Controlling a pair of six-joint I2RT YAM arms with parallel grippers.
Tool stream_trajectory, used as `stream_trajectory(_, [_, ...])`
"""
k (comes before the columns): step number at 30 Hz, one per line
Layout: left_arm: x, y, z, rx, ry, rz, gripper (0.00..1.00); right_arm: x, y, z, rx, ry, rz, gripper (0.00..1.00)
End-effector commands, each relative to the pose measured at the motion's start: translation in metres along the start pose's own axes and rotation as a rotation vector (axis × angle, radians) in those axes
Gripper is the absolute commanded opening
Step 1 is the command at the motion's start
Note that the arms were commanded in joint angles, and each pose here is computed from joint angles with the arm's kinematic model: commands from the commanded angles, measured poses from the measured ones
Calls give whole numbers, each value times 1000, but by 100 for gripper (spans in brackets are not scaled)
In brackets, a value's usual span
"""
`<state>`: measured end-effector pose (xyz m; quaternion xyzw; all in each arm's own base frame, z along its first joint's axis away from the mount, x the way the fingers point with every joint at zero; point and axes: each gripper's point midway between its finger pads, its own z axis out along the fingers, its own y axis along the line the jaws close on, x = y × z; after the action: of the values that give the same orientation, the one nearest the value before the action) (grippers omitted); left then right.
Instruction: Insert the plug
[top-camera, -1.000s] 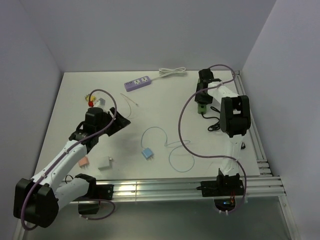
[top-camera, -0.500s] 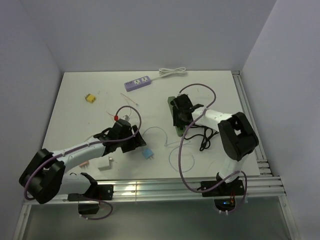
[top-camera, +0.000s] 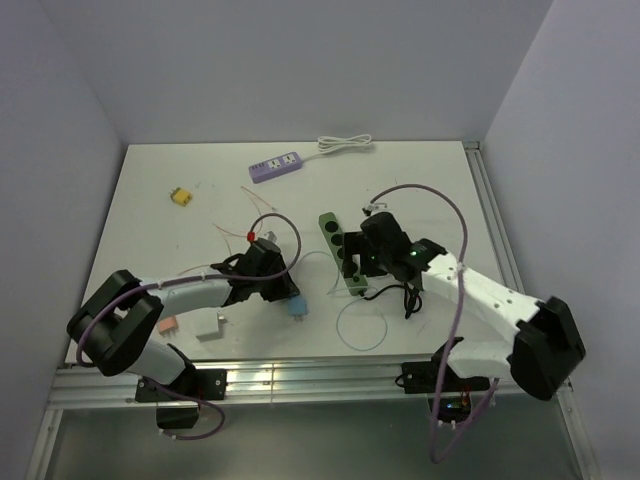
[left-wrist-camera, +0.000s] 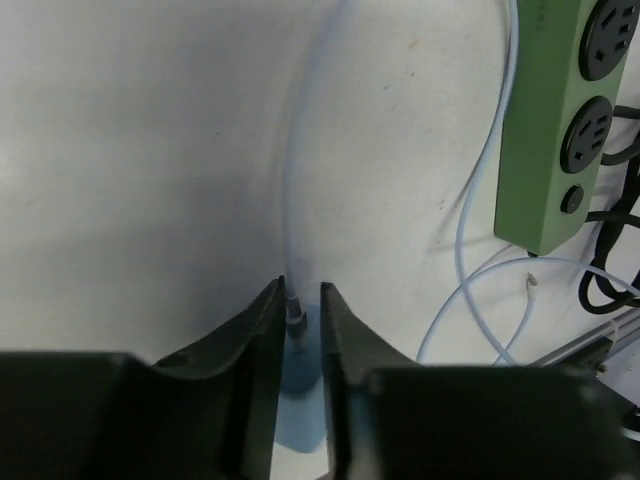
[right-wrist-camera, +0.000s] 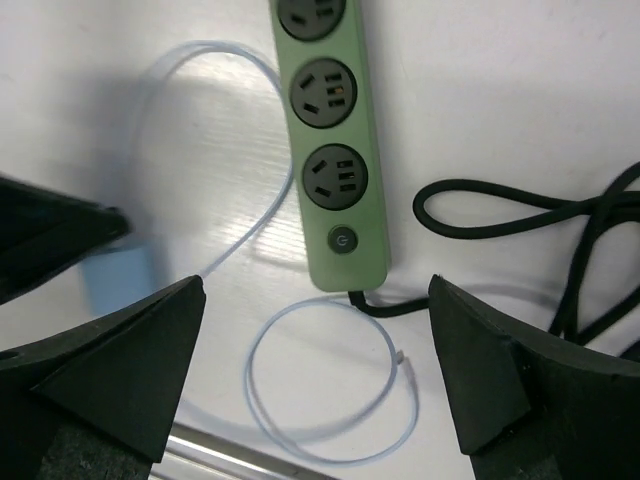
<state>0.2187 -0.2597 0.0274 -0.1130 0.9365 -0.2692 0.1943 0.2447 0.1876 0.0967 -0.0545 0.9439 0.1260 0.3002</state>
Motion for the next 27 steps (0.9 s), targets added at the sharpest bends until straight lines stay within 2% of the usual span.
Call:
stream_trajectory(1, [-5, -2, 12, -13, -9, 42, 23, -31, -3, -45, 2, -119, 14, 100])
stream_trajectory(4, [-4, 0, 13, -17, -8, 67, 0, -36, 4, -65, -51, -157, 23, 100])
stream_trajectory(9, [-11, -28, -13, 108, -34, 172, 0, -32, 26, -92, -234, -187, -22, 100])
stream_trajectory(11, [-10, -47, -27, 185, -36, 232, 0, -18, 52, -100, -410, -152, -87, 100])
stream_trajectory(12, [-10, -68, -45, 275, -44, 291, 0, -7, 73, -108, -562, -126, -134, 100])
stream_trajectory(13, [-8, -80, -56, 339, -46, 330, 0, -3, 81, -112, -624, -117, -147, 100])
stream_trajectory(14, [-5, -110, -82, 503, -59, 426, 0, 0, 91, -117, -699, -122, -159, 98])
stream_trajectory(15, [-10, -118, -92, 536, -95, 456, 0, 7, 95, -120, -734, -98, -167, 97])
stream_trajectory(16, [-4, -127, -106, 600, -77, 493, 0, 5, 104, -130, -802, -114, -180, 96])
stream_trajectory(18, [-7, -144, -135, 693, -119, 551, 0, 1, 111, -140, -860, -147, -192, 93])
stream_trajectory(21, [9, -168, -173, 888, -74, 620, 0, 9, 126, -161, -1015, -149, -246, 87])
stream_trajectory(22, [19, -172, -184, 953, -26, 643, 0, 11, 129, -166, -1048, -145, -254, 85])
stream_trajectory(27, [32, -186, -210, 1104, 40, 644, 0, 17, 140, -188, -1187, -180, -295, 81])
